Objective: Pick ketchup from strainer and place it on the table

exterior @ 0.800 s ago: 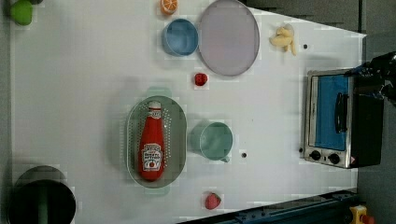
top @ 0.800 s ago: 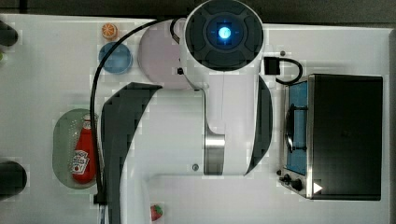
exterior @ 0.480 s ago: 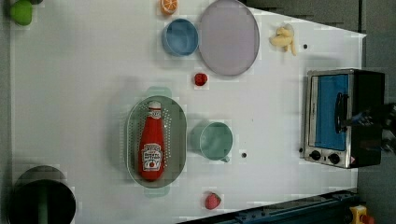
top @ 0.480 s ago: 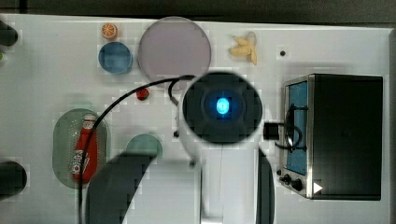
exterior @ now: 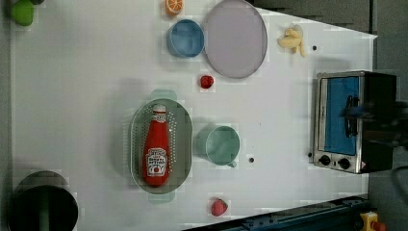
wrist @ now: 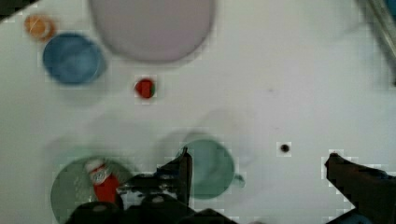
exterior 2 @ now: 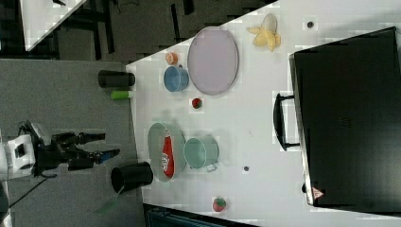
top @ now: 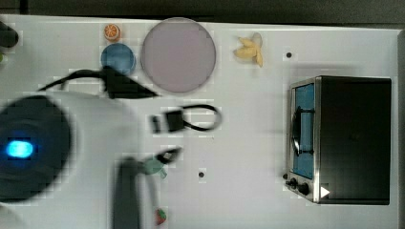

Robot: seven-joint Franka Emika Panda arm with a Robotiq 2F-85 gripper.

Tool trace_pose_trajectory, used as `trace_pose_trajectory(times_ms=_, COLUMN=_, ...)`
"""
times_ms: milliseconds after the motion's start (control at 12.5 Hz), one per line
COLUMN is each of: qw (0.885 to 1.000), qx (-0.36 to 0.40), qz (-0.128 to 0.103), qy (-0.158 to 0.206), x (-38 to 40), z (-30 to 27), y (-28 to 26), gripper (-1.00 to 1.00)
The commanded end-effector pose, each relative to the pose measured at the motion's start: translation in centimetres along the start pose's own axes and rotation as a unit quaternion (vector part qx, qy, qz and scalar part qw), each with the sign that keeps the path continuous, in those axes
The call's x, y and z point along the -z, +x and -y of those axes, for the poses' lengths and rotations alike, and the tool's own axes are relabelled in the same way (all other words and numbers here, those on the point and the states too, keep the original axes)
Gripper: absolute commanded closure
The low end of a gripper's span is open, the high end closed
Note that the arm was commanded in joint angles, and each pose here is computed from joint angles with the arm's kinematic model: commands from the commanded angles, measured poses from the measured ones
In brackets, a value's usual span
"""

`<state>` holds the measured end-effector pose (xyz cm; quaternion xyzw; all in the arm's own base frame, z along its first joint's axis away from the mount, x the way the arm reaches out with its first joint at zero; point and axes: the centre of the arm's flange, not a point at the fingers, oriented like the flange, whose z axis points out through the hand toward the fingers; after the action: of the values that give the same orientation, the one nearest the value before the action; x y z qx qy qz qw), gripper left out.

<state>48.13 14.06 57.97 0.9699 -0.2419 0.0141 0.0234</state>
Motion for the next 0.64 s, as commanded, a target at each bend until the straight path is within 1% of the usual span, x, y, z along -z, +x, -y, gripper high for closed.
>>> trace_pose_trajectory(times_ms=80, qw=0.997, qx=0.057, qz=0.038, qy=-0.02, x=-5.2, z=6.1, y=-4.2, gripper=-1.0)
trace_pose_trajectory(times_ms=240, qw=0.994, qx=0.105, qz=0.041, qy=-0.015, x=-7.0, z=9.9, y=-7.3, gripper=-1.0)
trace_pose_trajectory(times_ms=480, qw=0.984, qx=0.169, qz=0.052, qy=-0.004, x=-10.2, z=14.5, y=-12.3, gripper=-1.0)
trace_pose_trajectory(times_ms=640, qw=0.979, qx=0.196, qz=0.057, qy=0.012, x=-13.0, z=16.5, y=-14.9, gripper=-1.0)
